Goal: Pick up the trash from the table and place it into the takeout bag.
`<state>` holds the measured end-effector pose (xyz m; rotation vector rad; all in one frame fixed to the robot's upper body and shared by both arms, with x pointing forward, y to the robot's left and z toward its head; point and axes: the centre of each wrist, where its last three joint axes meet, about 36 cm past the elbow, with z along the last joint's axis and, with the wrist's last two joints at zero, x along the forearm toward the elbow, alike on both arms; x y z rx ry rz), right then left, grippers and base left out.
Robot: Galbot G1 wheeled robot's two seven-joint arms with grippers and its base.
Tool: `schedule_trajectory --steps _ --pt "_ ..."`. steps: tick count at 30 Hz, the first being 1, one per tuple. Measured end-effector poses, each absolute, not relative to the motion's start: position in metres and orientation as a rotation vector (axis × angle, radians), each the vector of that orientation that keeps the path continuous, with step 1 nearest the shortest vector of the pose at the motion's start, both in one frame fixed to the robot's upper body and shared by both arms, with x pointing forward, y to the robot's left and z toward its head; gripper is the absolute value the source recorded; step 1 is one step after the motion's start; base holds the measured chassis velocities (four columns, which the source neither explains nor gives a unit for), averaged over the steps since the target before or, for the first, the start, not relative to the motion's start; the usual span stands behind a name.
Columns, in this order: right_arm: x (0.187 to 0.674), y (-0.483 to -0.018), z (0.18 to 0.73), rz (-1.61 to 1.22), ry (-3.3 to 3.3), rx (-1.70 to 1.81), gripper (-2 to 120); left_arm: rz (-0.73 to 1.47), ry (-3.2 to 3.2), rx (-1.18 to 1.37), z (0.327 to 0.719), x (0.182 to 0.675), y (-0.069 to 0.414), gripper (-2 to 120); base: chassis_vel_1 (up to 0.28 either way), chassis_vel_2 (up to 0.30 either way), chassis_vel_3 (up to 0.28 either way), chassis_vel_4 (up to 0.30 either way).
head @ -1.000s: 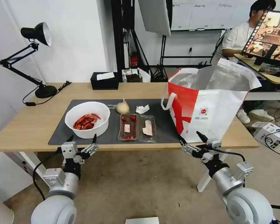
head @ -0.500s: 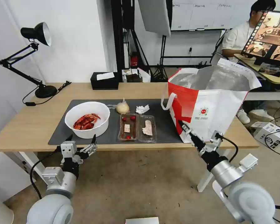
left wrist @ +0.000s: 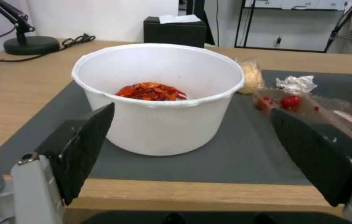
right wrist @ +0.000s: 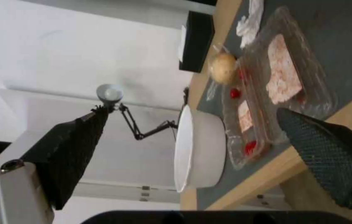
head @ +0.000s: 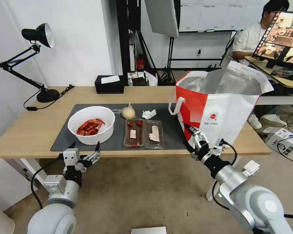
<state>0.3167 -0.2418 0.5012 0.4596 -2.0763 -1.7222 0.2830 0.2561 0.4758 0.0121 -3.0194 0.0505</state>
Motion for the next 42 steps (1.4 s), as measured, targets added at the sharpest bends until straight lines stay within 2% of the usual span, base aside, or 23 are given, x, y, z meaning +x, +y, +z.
schedule_trajectory --steps 25,42 --pt "0.348 -0.198 0.477 -1.692 -1.986 0.347 100 0.022 -2.988 0.081 0.467 0.277 0.259 100 0.0 0.0 0.0 0.0" --pt "0.361 -0.16 0.472 -1.55 -2.1 0.28 100 0.017 -2.954 0.141 0.457 0.273 0.261 100 0.0 0.0 0.0 0.0"
